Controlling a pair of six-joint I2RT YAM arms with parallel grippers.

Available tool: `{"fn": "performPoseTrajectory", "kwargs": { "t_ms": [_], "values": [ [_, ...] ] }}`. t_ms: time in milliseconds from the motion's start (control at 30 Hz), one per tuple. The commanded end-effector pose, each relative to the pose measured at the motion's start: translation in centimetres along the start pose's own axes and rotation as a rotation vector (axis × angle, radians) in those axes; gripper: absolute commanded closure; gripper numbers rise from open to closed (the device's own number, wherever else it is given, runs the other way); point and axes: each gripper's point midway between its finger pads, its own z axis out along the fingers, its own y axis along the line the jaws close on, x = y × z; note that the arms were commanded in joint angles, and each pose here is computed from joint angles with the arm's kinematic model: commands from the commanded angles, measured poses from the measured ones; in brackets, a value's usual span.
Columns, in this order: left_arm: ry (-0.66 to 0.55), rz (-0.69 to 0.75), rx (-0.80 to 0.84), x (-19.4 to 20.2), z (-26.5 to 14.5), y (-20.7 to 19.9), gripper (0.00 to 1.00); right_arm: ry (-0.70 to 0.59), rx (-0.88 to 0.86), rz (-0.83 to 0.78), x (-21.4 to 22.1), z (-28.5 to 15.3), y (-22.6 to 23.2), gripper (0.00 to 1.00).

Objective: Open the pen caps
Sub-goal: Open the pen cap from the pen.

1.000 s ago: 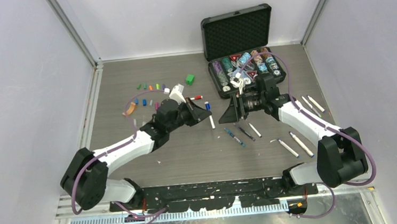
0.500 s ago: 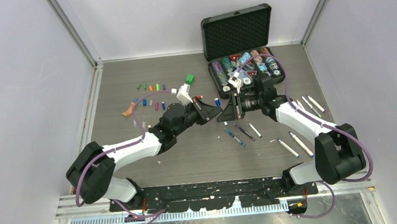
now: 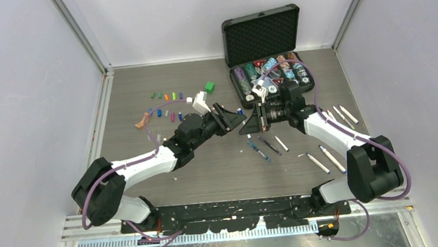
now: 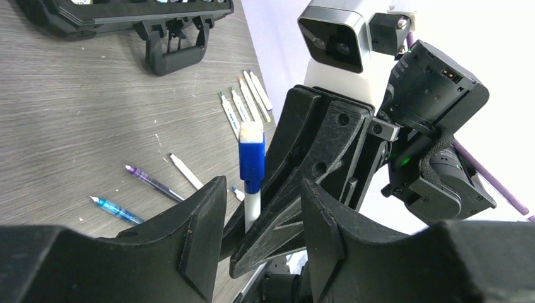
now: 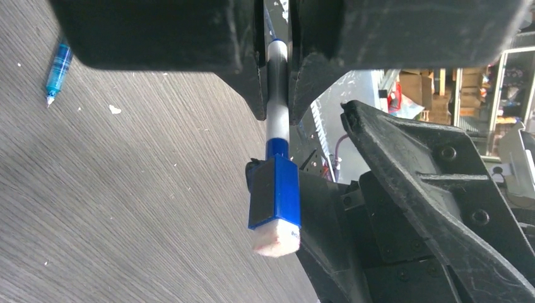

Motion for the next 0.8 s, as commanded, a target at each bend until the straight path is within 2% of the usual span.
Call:
{"fn": "performPoseTrajectory", "kwargs": {
  "t_ms": [0, 367, 467, 533, 667, 700, 767],
  "values": [
    [-0.056, 0.010, 0.023, -2.0, 0.3, -1.7, 0.52, -0.015, -0.043, -0.082, -0.7, -0.2, 1.6, 0.99],
    [-0.073, 0.016, 0.034, -2.7, 1.5, -2.0, 0.64, 0.011, -0.061, -0.078, -0.1, 0.2, 1.8, 1.00],
    [-0.078, 0.017, 0.034, -2.9, 1.6, -2.0, 0.71, 0.010, -0.061, -0.081, -0.1, 0.1, 1.9, 1.00],
    [-0.076, 0.016, 0.030, -2.9, 1.7, -1.8, 0.79, 0.010, -0.061, -0.082, -0.1, 0.1, 1.9, 1.00],
    [-0.084, 0.013, 0.023, -3.2, 1.7, -1.4, 0.82, 0.022, -0.059, -0.080, 0.2, 0.2, 1.7, 0.99],
    [-0.090, 0.015, 0.023, -3.5, 1.7, -1.3, 0.84, 0.028, -0.056, -0.082, 0.4, 0.2, 1.7, 0.99],
    [-0.105, 0.008, 0.019, -4.1, 1.4, -1.1, 1.00, 0.041, -0.047, -0.088, 0.7, 0.3, 1.5, 1.00]
  ]
}}
